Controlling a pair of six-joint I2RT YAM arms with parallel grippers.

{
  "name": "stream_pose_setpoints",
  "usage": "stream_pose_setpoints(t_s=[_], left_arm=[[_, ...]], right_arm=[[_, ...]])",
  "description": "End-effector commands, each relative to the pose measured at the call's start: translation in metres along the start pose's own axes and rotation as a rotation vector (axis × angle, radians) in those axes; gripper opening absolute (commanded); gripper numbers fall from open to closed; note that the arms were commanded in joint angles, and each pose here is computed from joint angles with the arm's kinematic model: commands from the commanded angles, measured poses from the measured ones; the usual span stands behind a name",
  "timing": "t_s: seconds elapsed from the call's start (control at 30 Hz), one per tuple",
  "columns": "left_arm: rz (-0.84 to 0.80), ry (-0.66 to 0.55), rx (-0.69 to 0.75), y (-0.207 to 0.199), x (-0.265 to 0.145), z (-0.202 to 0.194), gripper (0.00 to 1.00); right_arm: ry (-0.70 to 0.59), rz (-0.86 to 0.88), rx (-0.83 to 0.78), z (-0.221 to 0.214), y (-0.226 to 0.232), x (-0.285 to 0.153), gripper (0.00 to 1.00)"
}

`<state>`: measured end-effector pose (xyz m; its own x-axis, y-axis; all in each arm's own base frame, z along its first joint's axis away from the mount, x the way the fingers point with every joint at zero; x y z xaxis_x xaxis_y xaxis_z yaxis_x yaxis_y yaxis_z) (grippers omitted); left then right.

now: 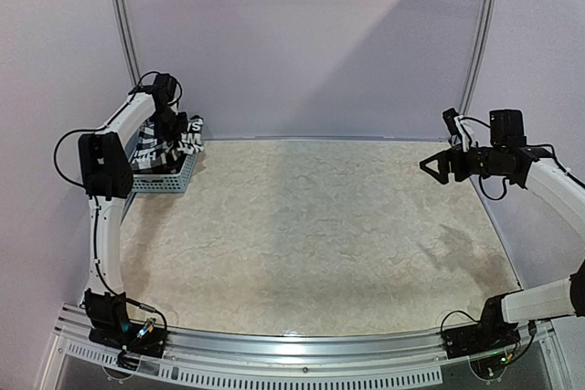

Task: Fold and stack the mixed laundry pile
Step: Pick up the crumpled shirt from the bin, then place the crumpled shirt at the center of the board.

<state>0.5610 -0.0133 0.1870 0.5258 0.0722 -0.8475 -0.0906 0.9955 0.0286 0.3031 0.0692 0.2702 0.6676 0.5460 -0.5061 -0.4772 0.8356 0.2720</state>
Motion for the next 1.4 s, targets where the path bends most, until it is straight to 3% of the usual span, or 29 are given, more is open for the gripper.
stream_pose_setpoints(t_s=[0.0,0.2,0.43,0.53,0.7,0.87,1.1,1.17,1.2,1.3,1.37], left_arm=[[-0.029,-0.241,-0.011,0.005,-0.097,0.044,0.0],[-0.201,-0.628,0.051,-0.022,-0.251,0.082,0.0],[-0.496,-0.993,0.251,-0.103,-0.413,0.061,0.0],[-0.671,-1.074,0.287,-0.13,-0.462,0.042,0.0],[-0.966,-1.026,0.383,-0.182,-0.503,-0.003,0.0],[-1.153,-0.779,0.457,-0.237,-0.482,-0.053,0.0],[-0.887,-0.34,0.206,-0.286,-0.299,-0.046,0.03],[-0.8,-0.247,0.115,-0.279,-0.244,-0.035,0.31],[-0.731,-0.237,0.07,-0.264,-0.223,-0.028,0.39],[-0.507,-0.3,0.086,-0.22,-0.202,-0.018,0.53],[-0.471,-0.316,0.165,-0.211,-0.209,-0.028,0.59]], right_arm=[[-0.009,0.01,-0.008,-0.002,0.002,-0.005,0.99],[-0.02,0.025,-0.008,0.002,0.004,-0.005,0.99],[-0.037,0.035,-0.011,0.005,0.007,-0.008,0.99],[-0.048,0.038,-0.014,0.008,0.009,-0.012,0.99],[-0.077,0.033,-0.033,0.022,0.016,-0.027,0.99],[-0.108,0.052,-0.081,0.04,0.031,-0.051,0.99],[-0.115,0.101,-0.075,0.049,0.04,-0.059,0.99],[-0.097,0.075,-0.052,0.049,0.034,-0.054,0.97],[-0.081,0.058,-0.043,0.048,0.032,-0.052,0.96],[0.003,0.052,-0.06,0.037,0.03,-0.042,0.92],[0.059,0.042,-0.09,0.025,0.029,-0.036,0.9]])
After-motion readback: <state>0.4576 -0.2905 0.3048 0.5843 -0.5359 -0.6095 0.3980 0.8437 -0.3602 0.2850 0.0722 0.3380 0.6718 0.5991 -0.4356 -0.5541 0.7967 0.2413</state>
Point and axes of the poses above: each gripper's point midway between its finger pads, its own x axis out along the fingers, its own y axis along the line the jaws close on, z = x × y, the point moved 7 cm from there along -x, back along the fingers, and after that the axes turned 8 degrees about x, right-handed, at the moved point
